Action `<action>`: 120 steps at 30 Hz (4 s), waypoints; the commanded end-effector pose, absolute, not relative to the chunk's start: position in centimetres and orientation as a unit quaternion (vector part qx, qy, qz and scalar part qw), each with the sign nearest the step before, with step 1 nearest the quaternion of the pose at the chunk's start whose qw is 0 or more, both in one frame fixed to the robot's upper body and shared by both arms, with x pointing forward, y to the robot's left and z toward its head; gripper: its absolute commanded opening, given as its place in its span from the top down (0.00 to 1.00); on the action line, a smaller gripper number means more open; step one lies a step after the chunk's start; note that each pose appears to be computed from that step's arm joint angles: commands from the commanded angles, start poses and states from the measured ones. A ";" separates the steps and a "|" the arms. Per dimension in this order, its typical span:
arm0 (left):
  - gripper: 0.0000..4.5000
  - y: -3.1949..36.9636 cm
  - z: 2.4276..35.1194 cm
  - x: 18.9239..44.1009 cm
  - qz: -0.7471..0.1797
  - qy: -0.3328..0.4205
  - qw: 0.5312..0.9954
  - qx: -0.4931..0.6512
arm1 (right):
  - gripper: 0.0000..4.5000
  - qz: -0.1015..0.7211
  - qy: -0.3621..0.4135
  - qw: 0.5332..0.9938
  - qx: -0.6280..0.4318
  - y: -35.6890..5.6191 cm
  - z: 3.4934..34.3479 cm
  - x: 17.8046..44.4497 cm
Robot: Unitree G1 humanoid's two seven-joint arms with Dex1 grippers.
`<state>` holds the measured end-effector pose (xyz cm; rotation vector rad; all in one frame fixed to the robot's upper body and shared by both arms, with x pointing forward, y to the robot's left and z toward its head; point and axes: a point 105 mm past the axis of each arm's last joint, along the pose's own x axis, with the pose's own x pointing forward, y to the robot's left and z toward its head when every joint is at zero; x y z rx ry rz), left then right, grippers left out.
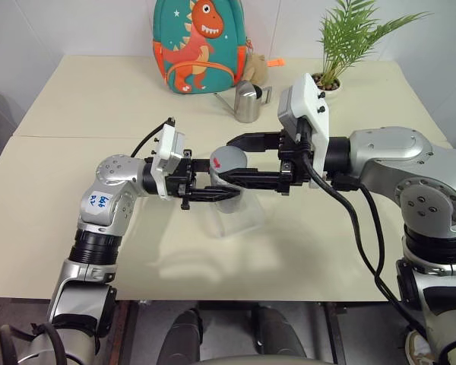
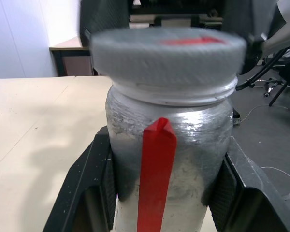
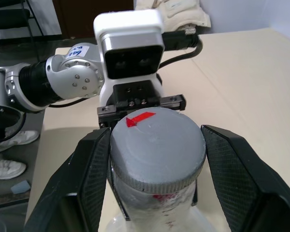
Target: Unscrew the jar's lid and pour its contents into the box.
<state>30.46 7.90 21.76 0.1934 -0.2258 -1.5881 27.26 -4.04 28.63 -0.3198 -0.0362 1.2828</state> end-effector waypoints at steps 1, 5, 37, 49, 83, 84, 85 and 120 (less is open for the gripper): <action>0.56 7.7 22.1 30.3 -0.713 -0.108 0.685 0.096 | 0.35 0.573 -0.063 0.801 -0.160 -4.9 31.0 27.4; 0.56 7.8 22.0 30.3 -0.710 -0.107 0.689 0.095 | 0.35 0.537 -0.070 0.824 -0.166 -6.3 31.9 28.6; 0.56 13.1 24.8 33.2 -0.578 -0.134 0.796 0.119 | 0.20 0.167 0.133 0.974 -0.080 -22.3 15.1 35.8; 0.56 13.0 27.3 35.2 -0.514 -0.187 0.820 0.166 | 0.01 0.255 0.049 0.959 -0.112 -21.9 19.1 33.2; 0.56 2.4 24.1 33.8 -0.404 -0.417 0.179 0.794 | 0.01 0.441 0.030 0.891 -0.103 -18.2 21.1 27.9; 0.56 2.4 23.7 33.6 -0.406 -0.423 0.163 0.793 | 0.01 0.445 0.029 0.889 -0.100 -18.2 21.1 27.7; 0.56 2.4 23.4 33.4 -0.407 -0.431 0.151 0.791 | 0.01 0.449 0.029 0.888 -0.097 -18.2 21.2 27.5; 0.56 2.8 25.1 33.8 -0.182 -0.596 0.021 0.782 | 0.01 0.464 0.015 0.881 -0.093 -18.3 22.0 28.5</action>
